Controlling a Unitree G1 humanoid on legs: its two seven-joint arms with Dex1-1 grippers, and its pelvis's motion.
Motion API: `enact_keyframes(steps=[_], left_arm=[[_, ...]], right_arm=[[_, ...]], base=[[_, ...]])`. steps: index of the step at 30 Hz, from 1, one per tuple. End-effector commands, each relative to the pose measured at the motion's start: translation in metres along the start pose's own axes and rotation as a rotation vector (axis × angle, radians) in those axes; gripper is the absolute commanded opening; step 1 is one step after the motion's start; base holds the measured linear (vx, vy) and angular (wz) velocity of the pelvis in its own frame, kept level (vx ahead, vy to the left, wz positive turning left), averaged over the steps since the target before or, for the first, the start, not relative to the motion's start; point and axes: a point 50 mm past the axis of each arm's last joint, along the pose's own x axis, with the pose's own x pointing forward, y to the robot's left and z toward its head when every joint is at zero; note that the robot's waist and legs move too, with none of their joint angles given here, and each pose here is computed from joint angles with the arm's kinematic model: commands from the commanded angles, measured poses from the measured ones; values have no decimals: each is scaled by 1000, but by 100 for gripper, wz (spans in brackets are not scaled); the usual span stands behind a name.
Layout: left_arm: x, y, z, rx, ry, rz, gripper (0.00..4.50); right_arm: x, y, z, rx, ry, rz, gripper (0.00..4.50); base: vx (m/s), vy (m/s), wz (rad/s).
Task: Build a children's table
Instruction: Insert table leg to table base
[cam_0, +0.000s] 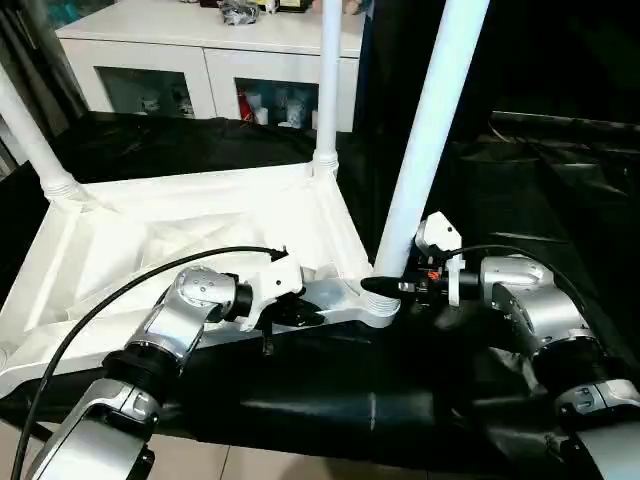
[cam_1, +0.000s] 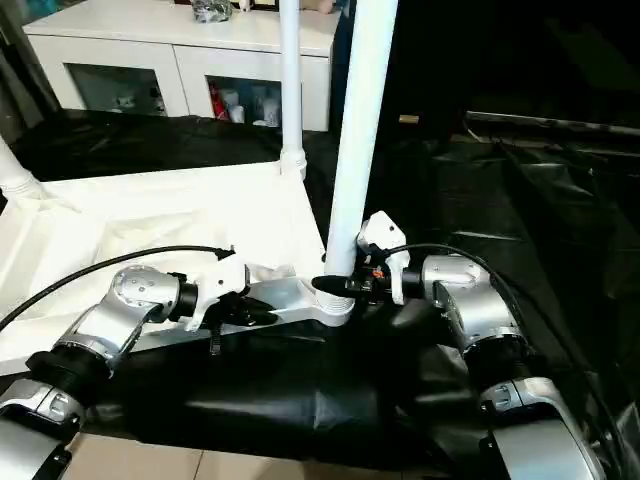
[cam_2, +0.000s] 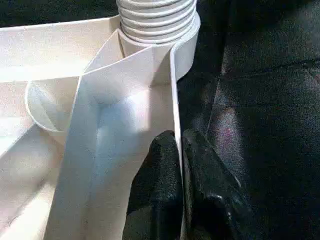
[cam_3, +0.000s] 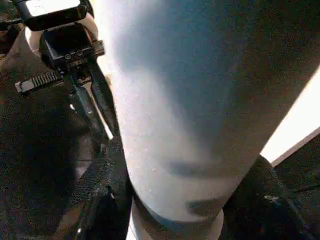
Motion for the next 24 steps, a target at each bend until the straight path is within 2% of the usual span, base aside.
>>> enact_keyframes(steps=[1,6,10,12,16,19,20,22,24], left_arm=[[-2,7,16,69,-59,22,0],[-3,4,16,71,-56,-11,0],[-3,9,17,63,-56,22,0],[-2,12,18,39,-65,58,0],[1,17,19,0,-51,124,0],[10,25,21,-110,-14,233,0],[17,27,24,-149,4,278,0],[19,27,25,-155,7,286,0],[34,29,30,-231,25,364,0]], right_arm=[[6,32,-66,185,250,134,189],[6,34,-70,190,258,155,189],[7,29,-73,204,231,69,189],[10,20,-77,232,217,-97,189],[12,13,-84,259,248,-247,189],[19,4,-93,344,291,-500,189],[26,0,-92,361,305,-600,189],[27,0,-91,363,308,-616,189],[42,-1,-85,388,308,-683,189]], base=[[0,0,0],[0,0,0],[0,0,0],[0,0,0],[0,0,0],[-55,17,-3],[-63,22,-9],[-59,30,-7],[0,0,0]])
